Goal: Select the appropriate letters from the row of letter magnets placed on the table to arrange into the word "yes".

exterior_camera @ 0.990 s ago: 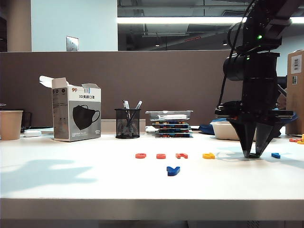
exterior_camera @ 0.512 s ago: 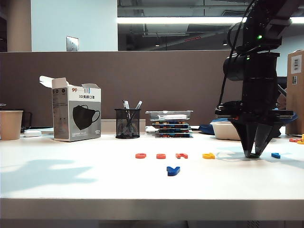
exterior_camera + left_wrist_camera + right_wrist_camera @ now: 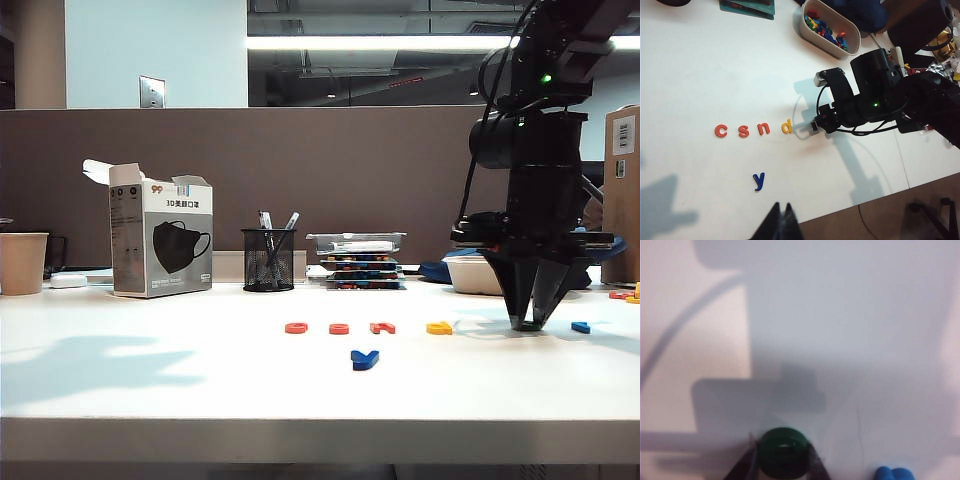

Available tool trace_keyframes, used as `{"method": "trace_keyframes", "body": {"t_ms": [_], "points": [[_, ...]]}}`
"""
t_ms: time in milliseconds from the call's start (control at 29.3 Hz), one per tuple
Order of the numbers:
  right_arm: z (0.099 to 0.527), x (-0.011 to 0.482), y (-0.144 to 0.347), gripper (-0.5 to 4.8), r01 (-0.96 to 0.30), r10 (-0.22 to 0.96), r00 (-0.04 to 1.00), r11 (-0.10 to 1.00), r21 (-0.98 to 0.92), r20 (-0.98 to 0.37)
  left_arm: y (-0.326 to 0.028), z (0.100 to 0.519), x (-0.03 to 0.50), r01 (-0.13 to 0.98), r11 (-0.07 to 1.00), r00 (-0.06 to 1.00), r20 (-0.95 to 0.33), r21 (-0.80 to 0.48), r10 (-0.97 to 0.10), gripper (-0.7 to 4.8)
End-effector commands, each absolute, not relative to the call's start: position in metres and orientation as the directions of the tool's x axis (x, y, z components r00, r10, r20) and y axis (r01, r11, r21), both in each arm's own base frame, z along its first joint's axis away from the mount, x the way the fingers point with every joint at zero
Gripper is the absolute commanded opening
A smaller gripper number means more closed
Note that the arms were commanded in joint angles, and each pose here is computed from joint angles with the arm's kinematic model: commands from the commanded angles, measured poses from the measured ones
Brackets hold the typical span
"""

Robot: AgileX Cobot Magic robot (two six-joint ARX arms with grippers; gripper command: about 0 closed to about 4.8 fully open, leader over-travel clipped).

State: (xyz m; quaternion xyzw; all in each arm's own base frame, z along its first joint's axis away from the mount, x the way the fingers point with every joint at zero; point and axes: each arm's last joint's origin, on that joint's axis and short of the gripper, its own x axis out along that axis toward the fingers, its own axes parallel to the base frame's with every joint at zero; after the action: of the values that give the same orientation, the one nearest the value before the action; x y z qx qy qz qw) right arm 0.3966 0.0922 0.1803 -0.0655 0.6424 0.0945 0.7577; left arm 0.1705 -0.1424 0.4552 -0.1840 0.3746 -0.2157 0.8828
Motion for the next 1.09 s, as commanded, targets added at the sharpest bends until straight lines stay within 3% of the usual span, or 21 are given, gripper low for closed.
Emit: {"method": "trace_keyframes", "body": {"t_ms": [34,375,785,1092], "points": [[0.189,0.395,0.093,1.03,-0.232,0.071,0.175,0.972,0.029,-0.982,-0.142,0.458,0.17,0.255,0.836,0.637,-0.566,-0.486,-0.523,-0.05],[0.21,0.388,0.094,1.03,-0.223,0.157,0.178,0.968,0.116,-0.971,-0.142,0.458,0.17,0.255,0.836,0.638,-0.565,-0.487,-0.523,-0.05],[0.233,0.371,0.093,1.03,-0.14,0.15,0.145,0.982,0.13,-0.978,-0.143,0.461,0.171,0.266,0.826,0.651,-0.54,-0.497,-0.534,-0.05],[0.259,0.354,0.108,1.03,-0.094,0.172,0.195,0.983,0.156,-0.966,-0.143,0.461,0.171,0.266,0.826,0.651,-0.54,-0.497,-0.534,-0.05]]}}
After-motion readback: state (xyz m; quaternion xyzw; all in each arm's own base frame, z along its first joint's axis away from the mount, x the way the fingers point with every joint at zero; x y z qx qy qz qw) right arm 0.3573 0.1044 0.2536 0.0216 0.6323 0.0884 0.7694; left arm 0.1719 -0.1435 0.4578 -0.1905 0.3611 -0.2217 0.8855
